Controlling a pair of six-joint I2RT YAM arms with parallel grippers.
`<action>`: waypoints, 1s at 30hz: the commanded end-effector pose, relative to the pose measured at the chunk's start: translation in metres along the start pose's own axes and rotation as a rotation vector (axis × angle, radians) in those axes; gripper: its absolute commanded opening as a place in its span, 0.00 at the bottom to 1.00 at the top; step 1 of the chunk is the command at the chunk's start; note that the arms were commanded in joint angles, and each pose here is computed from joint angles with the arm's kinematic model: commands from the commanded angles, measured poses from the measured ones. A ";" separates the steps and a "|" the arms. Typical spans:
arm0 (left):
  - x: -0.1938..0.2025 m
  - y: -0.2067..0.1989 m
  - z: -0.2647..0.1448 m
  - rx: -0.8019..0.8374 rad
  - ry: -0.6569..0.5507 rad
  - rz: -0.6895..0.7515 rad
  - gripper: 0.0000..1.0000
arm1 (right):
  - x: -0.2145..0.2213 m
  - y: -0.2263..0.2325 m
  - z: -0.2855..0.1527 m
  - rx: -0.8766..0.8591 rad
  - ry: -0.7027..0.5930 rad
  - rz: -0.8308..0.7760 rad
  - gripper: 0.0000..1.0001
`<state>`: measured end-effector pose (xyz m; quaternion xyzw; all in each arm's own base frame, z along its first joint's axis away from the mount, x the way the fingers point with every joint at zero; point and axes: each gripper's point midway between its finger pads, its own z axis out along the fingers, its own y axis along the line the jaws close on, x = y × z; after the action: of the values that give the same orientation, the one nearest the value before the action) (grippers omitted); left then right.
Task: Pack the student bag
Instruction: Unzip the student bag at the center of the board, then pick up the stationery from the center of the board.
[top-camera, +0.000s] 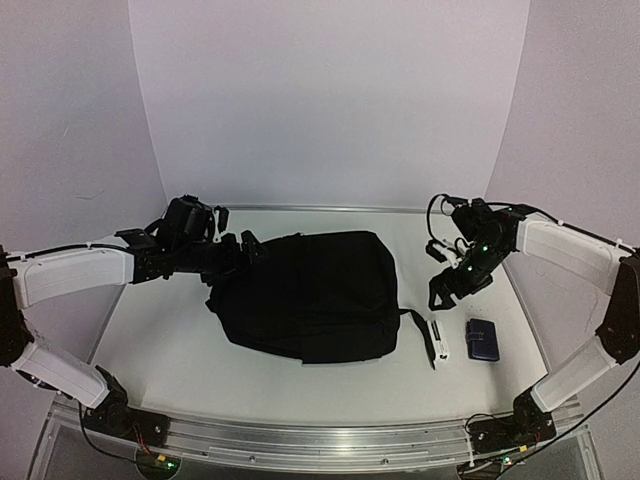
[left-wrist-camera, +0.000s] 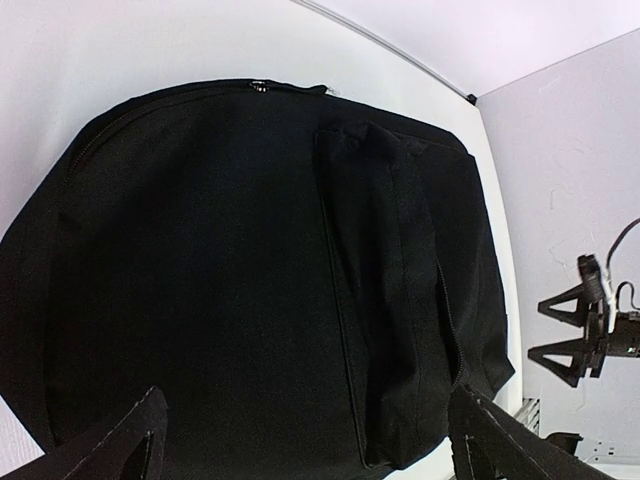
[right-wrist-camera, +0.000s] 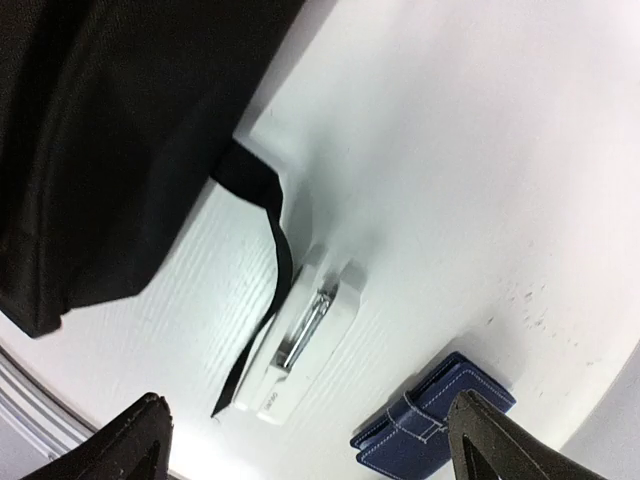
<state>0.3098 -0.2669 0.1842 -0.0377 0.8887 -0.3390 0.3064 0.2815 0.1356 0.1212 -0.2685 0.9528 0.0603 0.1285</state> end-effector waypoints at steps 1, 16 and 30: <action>-0.007 -0.004 -0.005 0.001 -0.029 0.026 0.98 | 0.030 -0.003 0.014 0.001 0.143 -0.052 0.94; -0.004 0.004 -0.013 -0.008 -0.051 0.018 0.98 | 0.054 -0.001 0.077 -0.065 0.353 -0.060 0.78; -0.004 0.010 -0.020 -0.027 -0.070 0.025 0.99 | 0.042 -0.036 0.089 0.064 0.356 -0.058 0.60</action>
<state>0.3034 -0.2536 0.1840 -0.0460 0.8868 -0.3294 0.3209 0.2589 0.1163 0.0127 -0.3034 0.9503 0.0195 -0.0676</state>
